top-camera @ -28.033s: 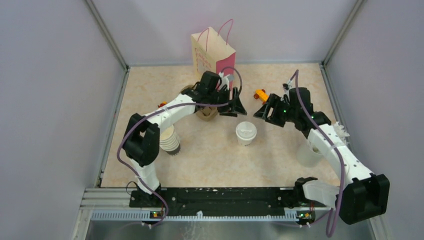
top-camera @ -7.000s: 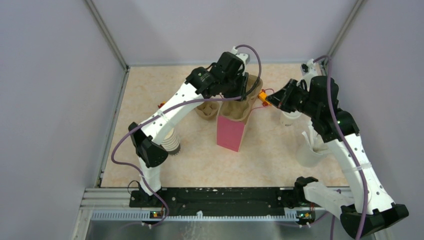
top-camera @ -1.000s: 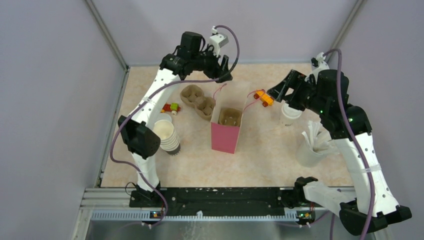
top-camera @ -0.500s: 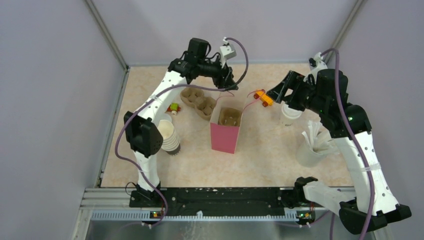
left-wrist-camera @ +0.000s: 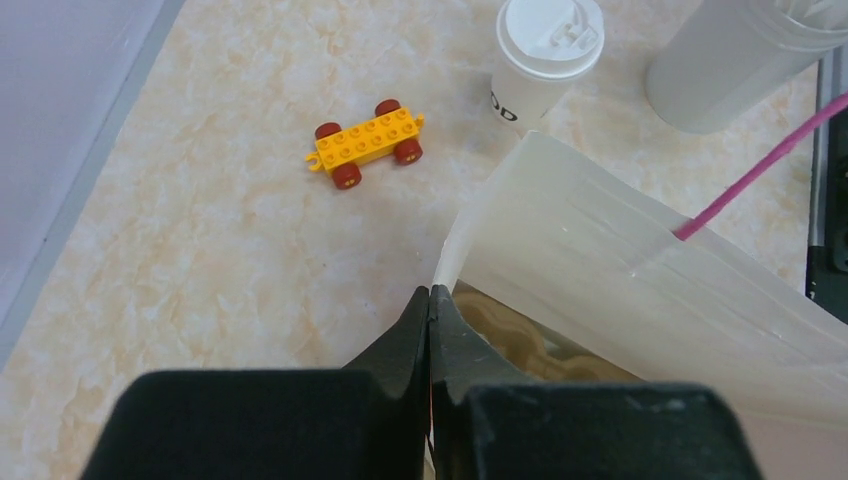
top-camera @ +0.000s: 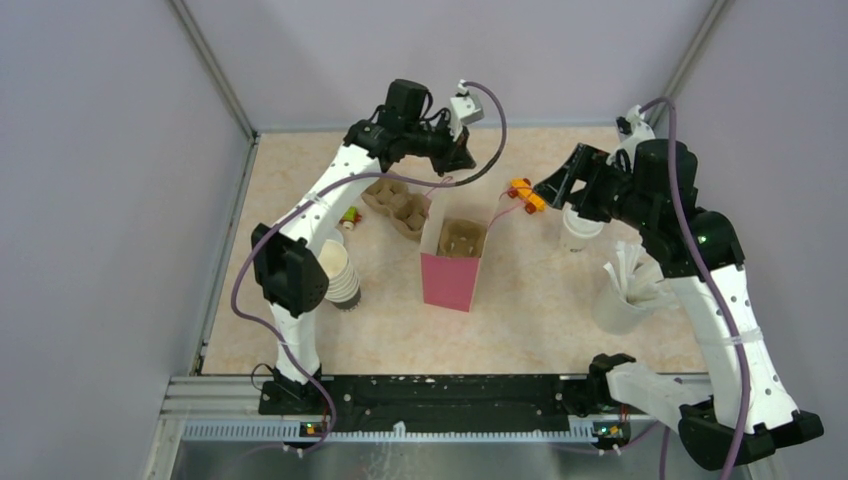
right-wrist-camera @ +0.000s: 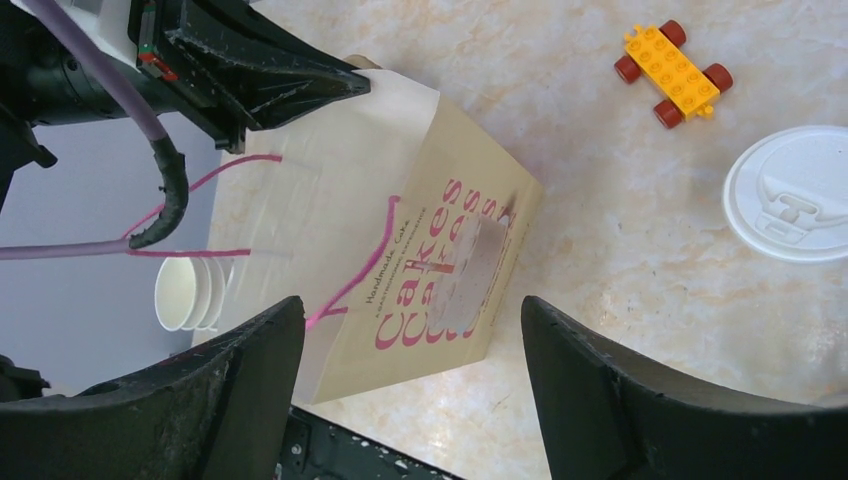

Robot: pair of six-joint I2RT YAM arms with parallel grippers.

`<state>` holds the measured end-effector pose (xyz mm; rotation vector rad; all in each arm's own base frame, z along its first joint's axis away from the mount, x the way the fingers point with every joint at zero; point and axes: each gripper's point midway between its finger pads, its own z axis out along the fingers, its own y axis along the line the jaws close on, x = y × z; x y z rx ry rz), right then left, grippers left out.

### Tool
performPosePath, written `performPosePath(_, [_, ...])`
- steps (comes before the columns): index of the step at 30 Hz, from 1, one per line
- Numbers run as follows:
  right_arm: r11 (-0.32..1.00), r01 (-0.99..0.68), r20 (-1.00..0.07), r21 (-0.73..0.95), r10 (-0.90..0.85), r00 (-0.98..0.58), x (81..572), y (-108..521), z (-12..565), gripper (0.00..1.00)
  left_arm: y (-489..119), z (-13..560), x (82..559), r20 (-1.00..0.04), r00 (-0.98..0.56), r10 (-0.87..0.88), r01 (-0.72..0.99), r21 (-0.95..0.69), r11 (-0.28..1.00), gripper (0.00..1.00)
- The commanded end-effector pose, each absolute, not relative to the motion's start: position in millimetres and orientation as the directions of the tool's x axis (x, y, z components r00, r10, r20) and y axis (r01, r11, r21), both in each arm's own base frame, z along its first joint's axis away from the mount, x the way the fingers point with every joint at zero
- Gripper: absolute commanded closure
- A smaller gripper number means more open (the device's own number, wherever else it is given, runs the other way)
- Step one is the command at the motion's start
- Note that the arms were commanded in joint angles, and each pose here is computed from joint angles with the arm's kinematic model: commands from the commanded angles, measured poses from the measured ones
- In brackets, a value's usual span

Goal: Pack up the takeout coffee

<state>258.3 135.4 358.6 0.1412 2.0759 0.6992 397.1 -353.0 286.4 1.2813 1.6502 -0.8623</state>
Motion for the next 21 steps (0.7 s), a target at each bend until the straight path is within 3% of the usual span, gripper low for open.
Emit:
performPosePath(1, [0.839, -0.189, -0.768, 0.511, 0.346, -0.539, 253.1, 131.0, 366.2, 0.22, -345.4, 329.4, 391.7, -0.934, -0.116, 0.337, 0.943, 0.003, 0.334, 1.0])
performPosePath(5, [0.843, -0.191, -0.764, 0.504, 0.332, -0.553, 255.2, 132.7, 358.3, 0.19, -332.3, 333.7, 391.1, -0.922, -0.267, 0.281, 0.866, -0.101, 0.49, 1.0])
performPosePath(10, [0.856, -0.176, -0.772, 0.486, 0.326, -0.546, 263.2, 130.2, 357.3, 0.18, -316.2, 349.3, 386.3, -0.879, -0.475, 0.046, 0.674, -0.329, 0.661, 1.0])
performPosePath(13, [0.855, -0.178, -0.777, 0.487, 0.332, -0.535, 265.8, 130.5, 360.5, 0.18, -311.5, 352.4, 380.4, -0.83, -0.555, -0.05, 0.577, -0.428, 0.695, 1.0])
performPosePath(21, [0.865, -0.167, -0.781, 0.474, 0.325, -0.533, 266.8, 127.6, 354.3, 0.17, -306.1, 336.9, 366.9, -0.754, -0.643, -0.134, 0.407, -0.484, 0.775, 1.0])
